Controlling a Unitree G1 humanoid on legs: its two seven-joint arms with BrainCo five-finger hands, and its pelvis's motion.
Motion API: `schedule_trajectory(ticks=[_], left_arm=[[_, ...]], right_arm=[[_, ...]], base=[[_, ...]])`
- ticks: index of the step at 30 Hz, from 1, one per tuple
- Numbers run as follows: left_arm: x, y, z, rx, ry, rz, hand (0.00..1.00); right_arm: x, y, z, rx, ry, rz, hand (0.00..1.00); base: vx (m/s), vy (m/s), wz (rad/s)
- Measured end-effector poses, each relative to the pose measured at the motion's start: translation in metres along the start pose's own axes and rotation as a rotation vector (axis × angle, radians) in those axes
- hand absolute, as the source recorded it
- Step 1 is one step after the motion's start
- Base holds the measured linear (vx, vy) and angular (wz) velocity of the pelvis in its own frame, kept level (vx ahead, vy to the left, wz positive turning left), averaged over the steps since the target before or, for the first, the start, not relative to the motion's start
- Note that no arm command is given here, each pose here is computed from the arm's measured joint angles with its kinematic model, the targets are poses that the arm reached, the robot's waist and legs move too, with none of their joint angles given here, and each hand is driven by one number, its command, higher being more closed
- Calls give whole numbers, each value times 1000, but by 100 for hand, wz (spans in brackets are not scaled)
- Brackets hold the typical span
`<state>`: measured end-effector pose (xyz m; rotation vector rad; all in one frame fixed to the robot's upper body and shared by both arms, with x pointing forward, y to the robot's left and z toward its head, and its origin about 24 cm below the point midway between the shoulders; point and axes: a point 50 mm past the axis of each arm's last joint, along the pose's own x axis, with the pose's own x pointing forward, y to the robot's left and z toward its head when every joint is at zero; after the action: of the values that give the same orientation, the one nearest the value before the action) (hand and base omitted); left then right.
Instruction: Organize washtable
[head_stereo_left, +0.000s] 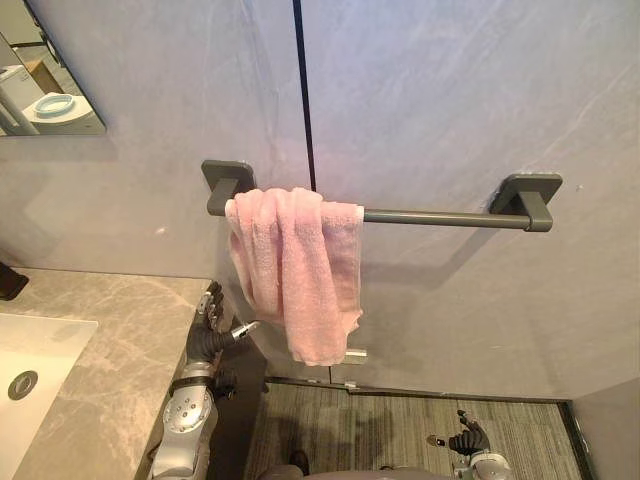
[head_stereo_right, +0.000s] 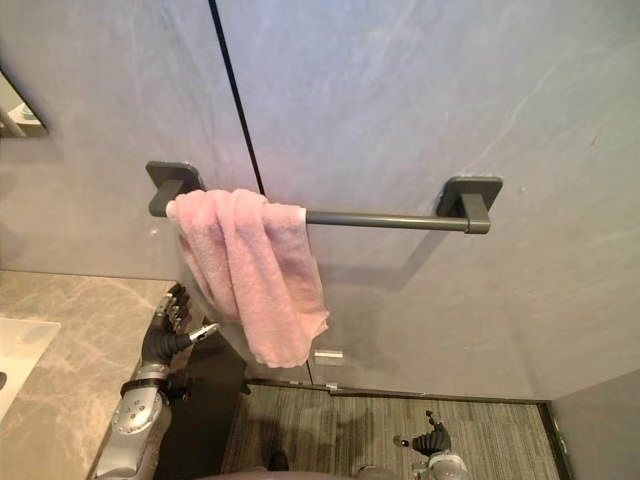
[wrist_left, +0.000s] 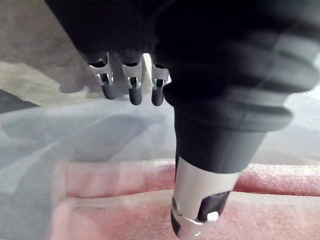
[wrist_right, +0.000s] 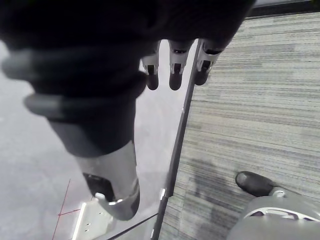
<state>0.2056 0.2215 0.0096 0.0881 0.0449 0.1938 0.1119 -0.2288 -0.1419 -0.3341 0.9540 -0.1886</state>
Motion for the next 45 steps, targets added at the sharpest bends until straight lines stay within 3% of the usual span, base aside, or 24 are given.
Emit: schedule_trajectory(ticks=[24, 25, 33, 45], left_arm=[[5, -10, 7, 66, -32, -111, 0], [5, -11, 7, 65, -31, -118, 100], [8, -31, 8, 55, -37, -224, 100], [14, -34, 15, 53, -66, -230, 100]], right_arm=[[1, -2, 1, -52, -4, 38, 0], [1, -2, 1, -52, -4, 37, 0], [3, 0, 6, -60, -19, 45, 0], [3, -1, 25, -69, -102, 36, 0]], base=[[-20, 0, -3], [0, 0, 0], [-2, 0, -3], [-19, -3, -4]])
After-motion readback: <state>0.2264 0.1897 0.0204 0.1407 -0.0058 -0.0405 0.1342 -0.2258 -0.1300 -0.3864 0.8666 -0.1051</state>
